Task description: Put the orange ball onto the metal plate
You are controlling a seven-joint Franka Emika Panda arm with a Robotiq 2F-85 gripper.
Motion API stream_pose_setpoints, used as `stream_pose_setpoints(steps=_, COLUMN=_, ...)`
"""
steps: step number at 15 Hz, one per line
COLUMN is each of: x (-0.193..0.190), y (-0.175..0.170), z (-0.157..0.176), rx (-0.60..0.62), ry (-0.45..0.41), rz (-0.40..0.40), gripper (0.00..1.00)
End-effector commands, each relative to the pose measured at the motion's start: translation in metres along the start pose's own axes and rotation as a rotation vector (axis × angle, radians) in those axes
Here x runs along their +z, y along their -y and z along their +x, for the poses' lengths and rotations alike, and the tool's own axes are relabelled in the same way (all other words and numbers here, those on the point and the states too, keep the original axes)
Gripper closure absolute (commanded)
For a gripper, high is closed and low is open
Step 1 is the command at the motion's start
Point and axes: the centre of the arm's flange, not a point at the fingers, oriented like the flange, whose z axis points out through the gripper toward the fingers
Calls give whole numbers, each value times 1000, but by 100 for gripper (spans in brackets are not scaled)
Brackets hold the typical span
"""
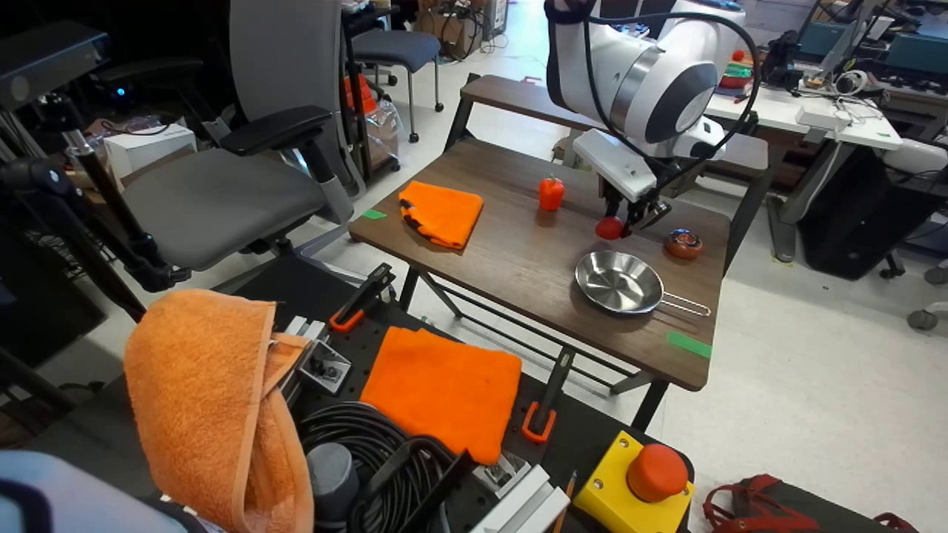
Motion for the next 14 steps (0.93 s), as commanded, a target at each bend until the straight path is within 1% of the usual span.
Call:
stream_pose_setpoints(steps=1, x=-50, y=-27, z=-61, rx=-39, ry=-23, rz=108, gripper=81)
stream_pose_setpoints(steps=4, x=-73, y=-33, z=-80, rx=-88, ry=-49, rz=185, gripper=81)
stream_pose_setpoints(steps=6, x=-86, y=-44, z=-96, rx=-94, ry=-47, rz=190, gripper=81)
stream_pose_setpoints(steps=7, x=-93, y=-52, z=-104, rx=-83, ry=-44, rz=185, gripper=81)
stream_pose_setpoints(steps=10, x=-93, y=-69, z=-103, rx=-2, ry=-26, rz=128, gripper=81)
stream_pose_setpoints(steps=14, x=-90, y=-91, z=-86, rx=111, ry=-37, rz=98, gripper=81)
